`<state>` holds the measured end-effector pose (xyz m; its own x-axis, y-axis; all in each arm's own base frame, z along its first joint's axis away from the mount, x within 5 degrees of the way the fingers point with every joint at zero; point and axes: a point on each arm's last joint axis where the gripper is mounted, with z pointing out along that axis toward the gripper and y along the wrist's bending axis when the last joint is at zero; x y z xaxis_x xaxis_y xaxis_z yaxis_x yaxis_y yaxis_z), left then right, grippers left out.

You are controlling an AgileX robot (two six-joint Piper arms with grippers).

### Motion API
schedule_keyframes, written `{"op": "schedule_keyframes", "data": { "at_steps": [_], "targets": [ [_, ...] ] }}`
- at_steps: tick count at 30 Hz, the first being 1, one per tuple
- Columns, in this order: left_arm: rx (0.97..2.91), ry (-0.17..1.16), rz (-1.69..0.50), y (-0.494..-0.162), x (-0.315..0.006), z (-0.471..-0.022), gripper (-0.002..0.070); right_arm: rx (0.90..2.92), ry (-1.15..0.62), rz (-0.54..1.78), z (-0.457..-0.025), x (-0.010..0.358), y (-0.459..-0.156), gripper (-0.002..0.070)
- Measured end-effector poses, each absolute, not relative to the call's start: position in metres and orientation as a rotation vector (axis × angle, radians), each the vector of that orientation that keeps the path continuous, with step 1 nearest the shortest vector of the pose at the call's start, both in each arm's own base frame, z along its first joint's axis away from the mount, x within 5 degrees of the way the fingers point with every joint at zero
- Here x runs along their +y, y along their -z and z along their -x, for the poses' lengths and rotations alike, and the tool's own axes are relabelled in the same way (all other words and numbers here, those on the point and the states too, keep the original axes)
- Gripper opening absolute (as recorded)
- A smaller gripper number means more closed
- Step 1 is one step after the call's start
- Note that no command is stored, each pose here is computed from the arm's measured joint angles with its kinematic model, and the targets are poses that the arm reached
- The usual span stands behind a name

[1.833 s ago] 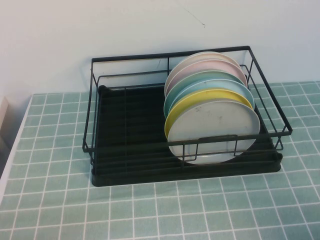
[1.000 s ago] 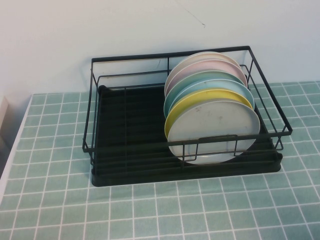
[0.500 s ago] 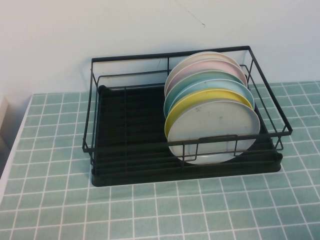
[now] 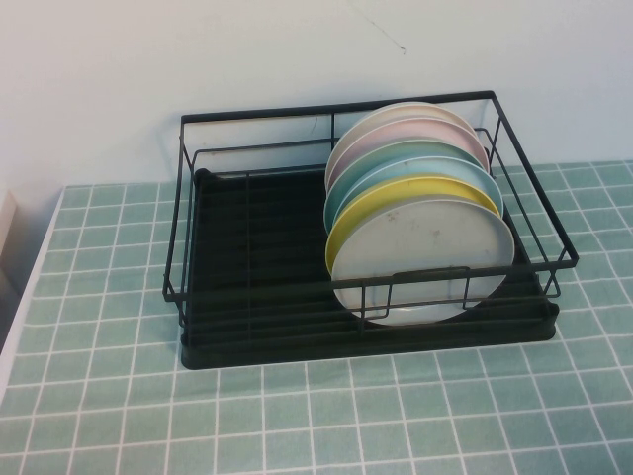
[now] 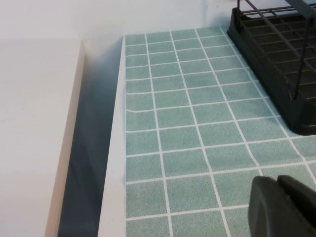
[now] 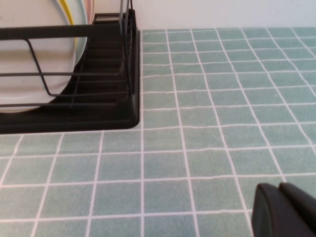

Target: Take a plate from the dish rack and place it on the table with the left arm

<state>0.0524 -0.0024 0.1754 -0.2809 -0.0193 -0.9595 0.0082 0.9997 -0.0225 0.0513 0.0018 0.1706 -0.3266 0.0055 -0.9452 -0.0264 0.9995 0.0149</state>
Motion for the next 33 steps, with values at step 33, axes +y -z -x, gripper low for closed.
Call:
{"op": "schedule_keyframes", "data": {
  "at_steps": [33],
  "targets": [
    [1.856,-0.033,-0.032,-0.1753,-0.0005,-0.0524,-0.0004,1.903,-0.032,0.015,-0.0513,0.0018,-0.1706,-0.0001]
  ]
}}
